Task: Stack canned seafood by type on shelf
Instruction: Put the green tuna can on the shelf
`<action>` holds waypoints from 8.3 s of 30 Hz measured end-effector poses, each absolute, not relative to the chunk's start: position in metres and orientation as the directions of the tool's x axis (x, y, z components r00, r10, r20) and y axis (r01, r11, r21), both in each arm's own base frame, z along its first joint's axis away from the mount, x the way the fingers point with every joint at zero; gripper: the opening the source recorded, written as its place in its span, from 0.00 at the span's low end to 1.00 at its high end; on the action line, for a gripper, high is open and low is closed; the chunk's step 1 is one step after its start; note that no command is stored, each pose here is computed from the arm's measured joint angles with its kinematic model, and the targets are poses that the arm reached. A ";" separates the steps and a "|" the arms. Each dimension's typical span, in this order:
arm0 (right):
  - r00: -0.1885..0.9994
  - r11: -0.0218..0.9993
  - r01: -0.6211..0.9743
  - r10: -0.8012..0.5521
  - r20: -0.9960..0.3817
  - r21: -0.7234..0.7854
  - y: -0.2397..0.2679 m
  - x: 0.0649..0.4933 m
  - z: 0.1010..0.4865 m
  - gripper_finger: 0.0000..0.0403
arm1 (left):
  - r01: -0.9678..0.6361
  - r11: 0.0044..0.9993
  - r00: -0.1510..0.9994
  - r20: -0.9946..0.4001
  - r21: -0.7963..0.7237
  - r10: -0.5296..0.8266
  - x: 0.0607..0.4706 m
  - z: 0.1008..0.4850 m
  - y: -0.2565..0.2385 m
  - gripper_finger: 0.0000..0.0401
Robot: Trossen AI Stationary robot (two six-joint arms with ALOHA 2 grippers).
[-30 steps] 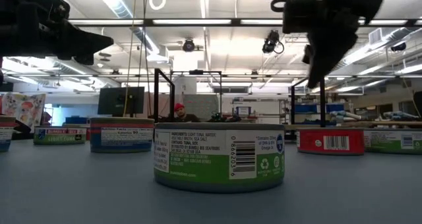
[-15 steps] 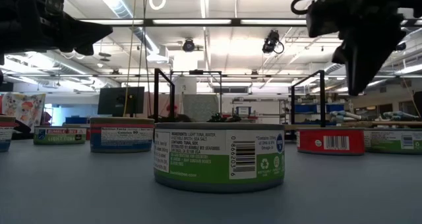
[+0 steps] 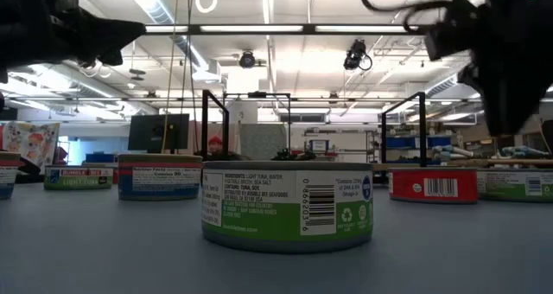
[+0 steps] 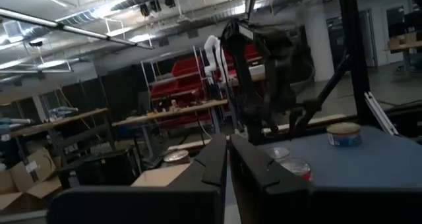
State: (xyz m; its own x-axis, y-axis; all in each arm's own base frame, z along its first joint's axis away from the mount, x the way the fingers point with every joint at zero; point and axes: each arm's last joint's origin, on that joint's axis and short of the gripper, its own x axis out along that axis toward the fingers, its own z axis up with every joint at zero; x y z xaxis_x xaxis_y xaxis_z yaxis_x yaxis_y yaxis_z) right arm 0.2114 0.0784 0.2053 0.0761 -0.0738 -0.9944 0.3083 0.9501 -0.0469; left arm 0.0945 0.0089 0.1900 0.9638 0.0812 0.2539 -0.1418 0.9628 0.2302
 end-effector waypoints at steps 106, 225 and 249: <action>0.503 0.590 0.707 -0.034 -0.863 0.389 0.041 0.229 0.234 0.01 | -0.168 0.964 0.949 0.298 0.207 0.101 0.092 0.198 0.009 0.06; 0.094 0.708 0.702 0.018 -0.995 0.078 0.094 0.222 0.161 0.02 | -0.156 0.970 0.957 0.273 0.185 0.101 0.093 0.196 0.009 0.06; -0.014 0.670 0.742 -0.007 -1.000 -0.015 0.082 0.216 0.156 0.01 | -0.154 0.971 0.957 0.273 0.181 0.101 0.093 0.196 0.009 0.06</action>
